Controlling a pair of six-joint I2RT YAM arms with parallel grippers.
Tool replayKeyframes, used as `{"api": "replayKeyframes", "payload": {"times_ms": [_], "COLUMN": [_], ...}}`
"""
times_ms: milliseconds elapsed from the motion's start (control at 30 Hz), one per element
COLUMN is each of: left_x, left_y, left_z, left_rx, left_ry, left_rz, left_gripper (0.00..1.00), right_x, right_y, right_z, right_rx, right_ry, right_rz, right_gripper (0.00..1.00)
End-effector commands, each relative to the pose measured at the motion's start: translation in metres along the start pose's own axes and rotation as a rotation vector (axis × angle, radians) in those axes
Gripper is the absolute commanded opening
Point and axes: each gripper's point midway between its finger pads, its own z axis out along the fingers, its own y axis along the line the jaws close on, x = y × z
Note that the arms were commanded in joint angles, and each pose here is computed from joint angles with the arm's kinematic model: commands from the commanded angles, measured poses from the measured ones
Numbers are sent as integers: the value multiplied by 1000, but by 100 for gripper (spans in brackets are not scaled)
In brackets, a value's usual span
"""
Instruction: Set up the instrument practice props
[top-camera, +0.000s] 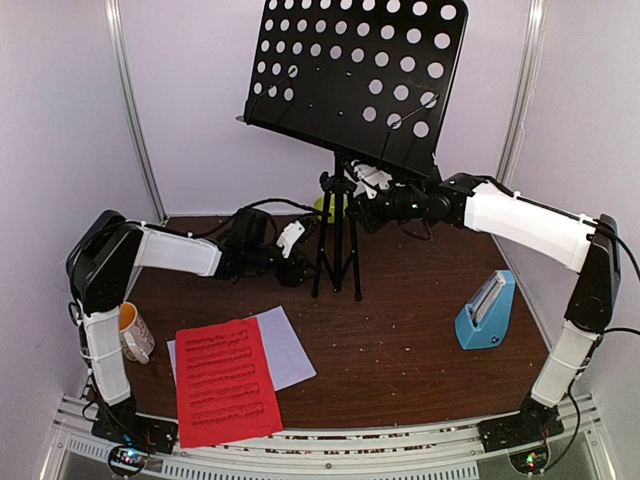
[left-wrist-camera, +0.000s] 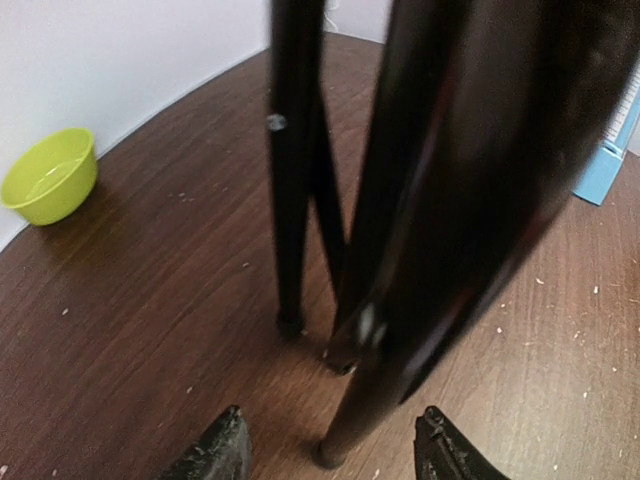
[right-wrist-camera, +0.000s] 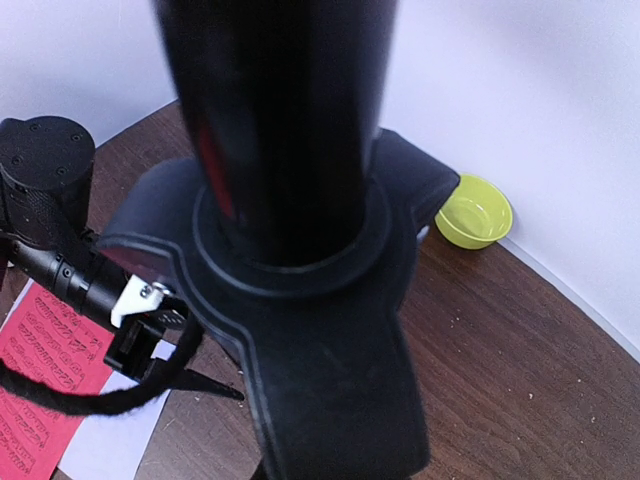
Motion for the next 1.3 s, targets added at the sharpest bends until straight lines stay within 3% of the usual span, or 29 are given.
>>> {"api": "replayKeyframes", "payload": {"times_ms": [0, 200, 500, 733, 800, 1000, 1167, 1267], "left_x": [-28, -25, -3, 5, 4, 3, 3, 1], "left_y": [-5, -6, -15, -21, -22, -24, -22, -21], "left_z": [12, 27, 17, 10, 9, 9, 8, 7], "left_rx": [34, 39, 46, 60, 71, 81, 69, 64], "left_ry": [-70, -65, -28, 5, 6, 11, 19, 19], "left_rz": [50, 25, 48, 79, 79, 83, 91, 106], "left_gripper": [57, 52, 7, 0, 0, 0, 0, 0], "right_x": [-39, -38, -32, -24, -21, -7, 19, 47], "right_y": [5, 6, 7, 9, 11, 14, 16, 12], "right_z": [-21, -21, -20, -24, -26, -30, -31, -24], "right_rx": [-13, -17, -22, -40, -50, -62, -78, -60], "right_ry": [-112, -109, -94, -98, -105, -111, -120, -118], "right_rz": [-4, 0, -1, -5, -6, -6, 8, 22], "right_gripper": [0, 0, 0, 0, 9, 53, 73, 79]}}
